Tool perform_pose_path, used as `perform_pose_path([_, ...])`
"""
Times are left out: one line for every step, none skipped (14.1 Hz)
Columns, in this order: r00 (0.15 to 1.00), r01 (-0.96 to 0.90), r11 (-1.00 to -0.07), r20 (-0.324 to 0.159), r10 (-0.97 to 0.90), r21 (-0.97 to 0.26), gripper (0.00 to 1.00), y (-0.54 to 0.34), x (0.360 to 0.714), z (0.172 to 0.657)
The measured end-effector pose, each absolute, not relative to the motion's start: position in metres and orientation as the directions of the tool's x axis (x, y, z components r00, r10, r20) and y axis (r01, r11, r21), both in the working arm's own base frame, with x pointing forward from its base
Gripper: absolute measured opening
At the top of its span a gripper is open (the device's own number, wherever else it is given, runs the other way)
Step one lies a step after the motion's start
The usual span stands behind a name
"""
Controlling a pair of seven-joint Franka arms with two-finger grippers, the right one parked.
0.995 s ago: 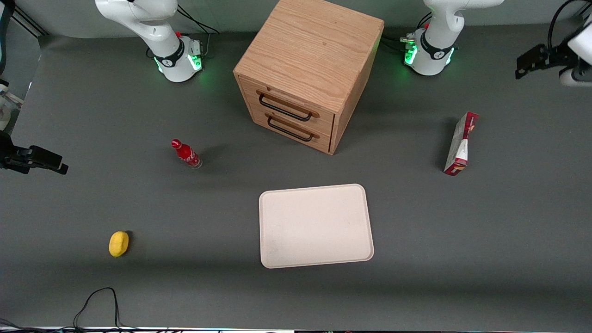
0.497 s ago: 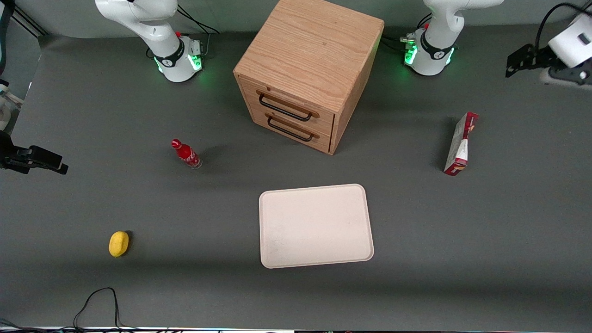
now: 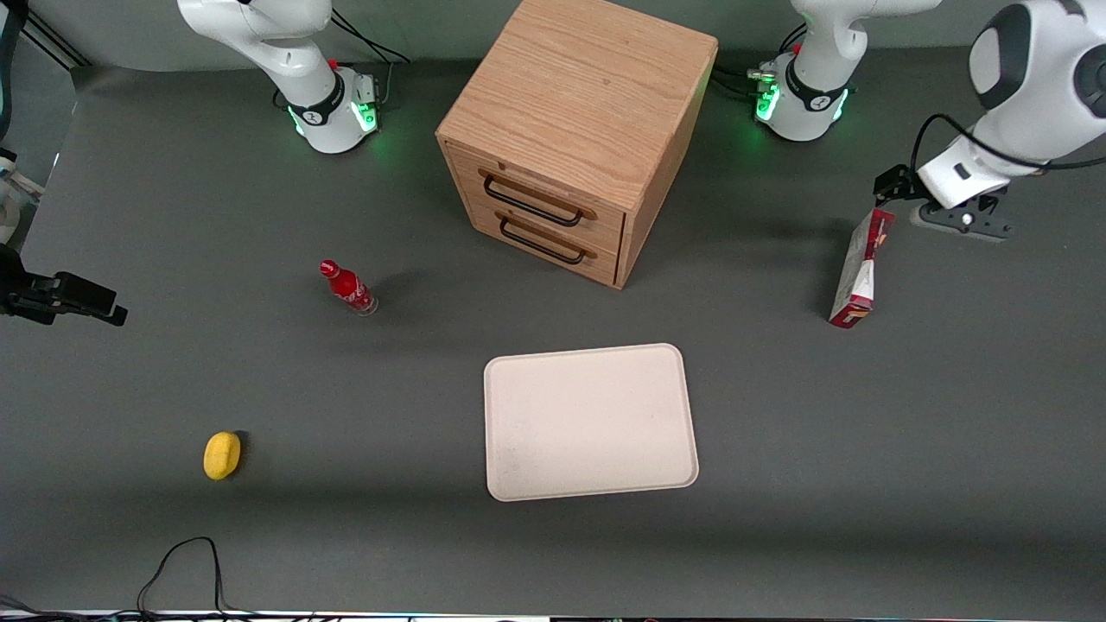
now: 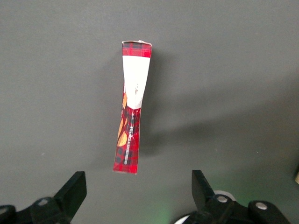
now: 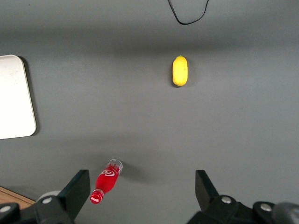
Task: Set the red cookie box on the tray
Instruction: 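Lower the open left gripper over the cookie box and close on it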
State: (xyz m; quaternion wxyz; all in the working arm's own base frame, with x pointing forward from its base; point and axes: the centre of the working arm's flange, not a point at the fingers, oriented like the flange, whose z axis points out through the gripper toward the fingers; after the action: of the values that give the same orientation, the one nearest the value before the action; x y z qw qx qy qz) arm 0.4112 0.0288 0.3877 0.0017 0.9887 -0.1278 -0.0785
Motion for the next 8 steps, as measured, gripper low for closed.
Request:
perform_pose_path([0.955,-0.254,-0.967,-0.151,-0.254,0.022,1.00,0.029,0.414,0.374])
perform_pose_path([0.955,-0.255,-0.967,-0.150,-0.255,0.020,1.00,0.029,0.418,0.359])
perform_pose_path([0.955,-0.255,-0.967,-0.152,-0.255,0.019,1.00,0.029,0.422,0.345])
perform_pose_path([0.954,-0.256,-0.967,-0.157,-0.256,0.019,1.00,0.029,0.426,0.331])
perform_pose_path([0.953,-0.256,-0.966,-0.164,-0.256,0.019,1.00,0.029,0.428,0.317])
perform_pose_path([0.951,-0.255,-0.967,-0.173,-0.255,0.021,1.00,0.030,0.430,0.302])
perform_pose_path([0.951,-0.251,-0.968,-0.182,-0.251,0.022,1.00,0.032,0.431,0.289])
perform_pose_path([0.951,-0.246,-0.969,-0.187,-0.246,0.023,1.00,0.035,0.431,0.278])
